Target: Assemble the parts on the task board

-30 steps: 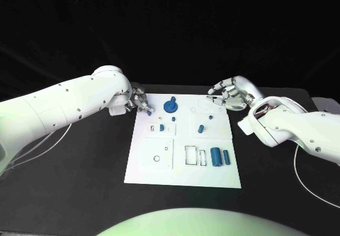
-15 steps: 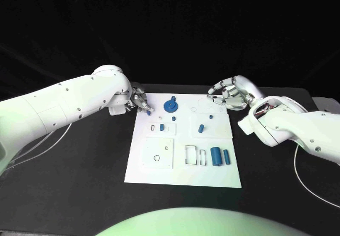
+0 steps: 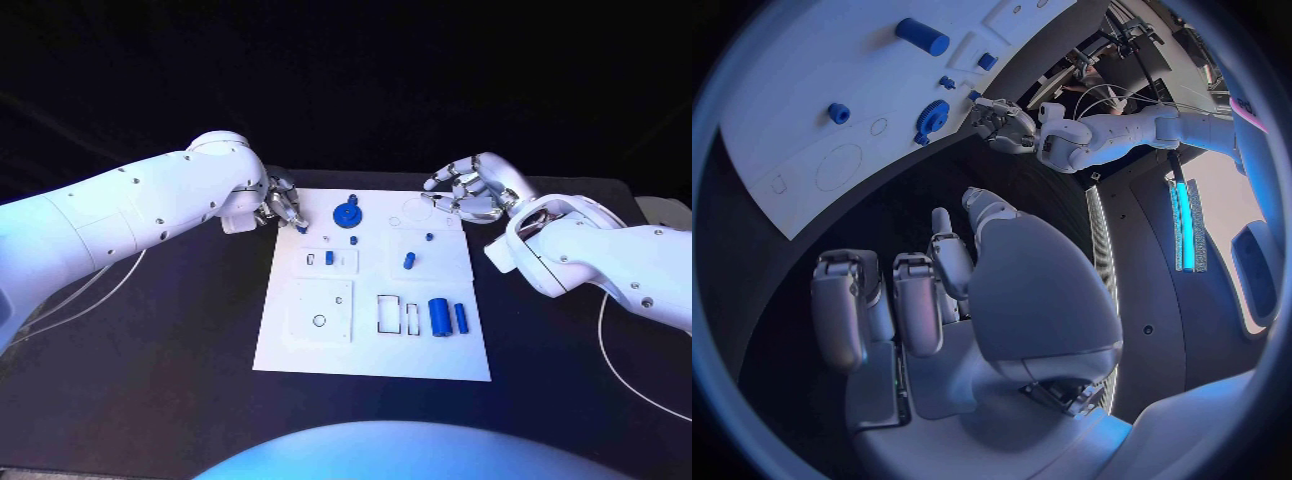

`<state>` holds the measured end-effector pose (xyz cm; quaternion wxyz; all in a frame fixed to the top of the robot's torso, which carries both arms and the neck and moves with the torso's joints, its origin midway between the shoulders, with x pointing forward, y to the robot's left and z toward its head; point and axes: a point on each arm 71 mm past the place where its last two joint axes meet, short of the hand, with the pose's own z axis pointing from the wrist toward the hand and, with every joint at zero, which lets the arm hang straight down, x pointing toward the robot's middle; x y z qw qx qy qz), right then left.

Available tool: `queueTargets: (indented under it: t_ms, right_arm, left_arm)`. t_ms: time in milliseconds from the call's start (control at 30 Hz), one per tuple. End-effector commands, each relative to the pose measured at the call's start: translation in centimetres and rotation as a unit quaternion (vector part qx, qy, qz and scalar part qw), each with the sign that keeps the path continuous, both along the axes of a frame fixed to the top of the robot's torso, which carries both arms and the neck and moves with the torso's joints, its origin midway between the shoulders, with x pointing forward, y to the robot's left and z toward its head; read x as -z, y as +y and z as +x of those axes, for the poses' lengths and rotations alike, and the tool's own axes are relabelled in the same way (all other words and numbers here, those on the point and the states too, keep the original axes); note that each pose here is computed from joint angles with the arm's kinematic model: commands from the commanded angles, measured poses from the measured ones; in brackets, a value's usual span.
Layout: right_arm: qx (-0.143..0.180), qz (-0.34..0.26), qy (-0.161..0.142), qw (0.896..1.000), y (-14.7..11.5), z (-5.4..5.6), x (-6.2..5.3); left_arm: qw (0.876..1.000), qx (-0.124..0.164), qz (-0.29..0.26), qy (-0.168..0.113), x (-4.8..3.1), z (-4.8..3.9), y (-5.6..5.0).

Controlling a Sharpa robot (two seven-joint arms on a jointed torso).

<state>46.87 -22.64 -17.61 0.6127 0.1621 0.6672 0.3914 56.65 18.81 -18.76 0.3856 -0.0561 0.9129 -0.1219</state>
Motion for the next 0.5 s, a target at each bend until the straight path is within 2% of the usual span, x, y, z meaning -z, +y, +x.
queueTargets:
  t_ms: [33, 233, 500]
  right_arm:
    - [-0.008, -0.001, 0.0, 1.0, 0.2, -0.1, 0.0]
    - [-0.008, -0.001, 0.0, 1.0, 0.2, -0.1, 0.0]
    - [-0.007, -0.002, 0.0, 1.0, 0.1, -0.1, 0.1]
  left_arm:
    - [1.0, -0.007, -0.021, -0.001, -0.1, -0.02, -0.2]
    - [0.998, -0.025, -0.051, -0.001, -0.24, -0.22, 0.0]
    - [0.993, -0.049, -0.108, 0.0, -0.75, -1.56, 0.4]
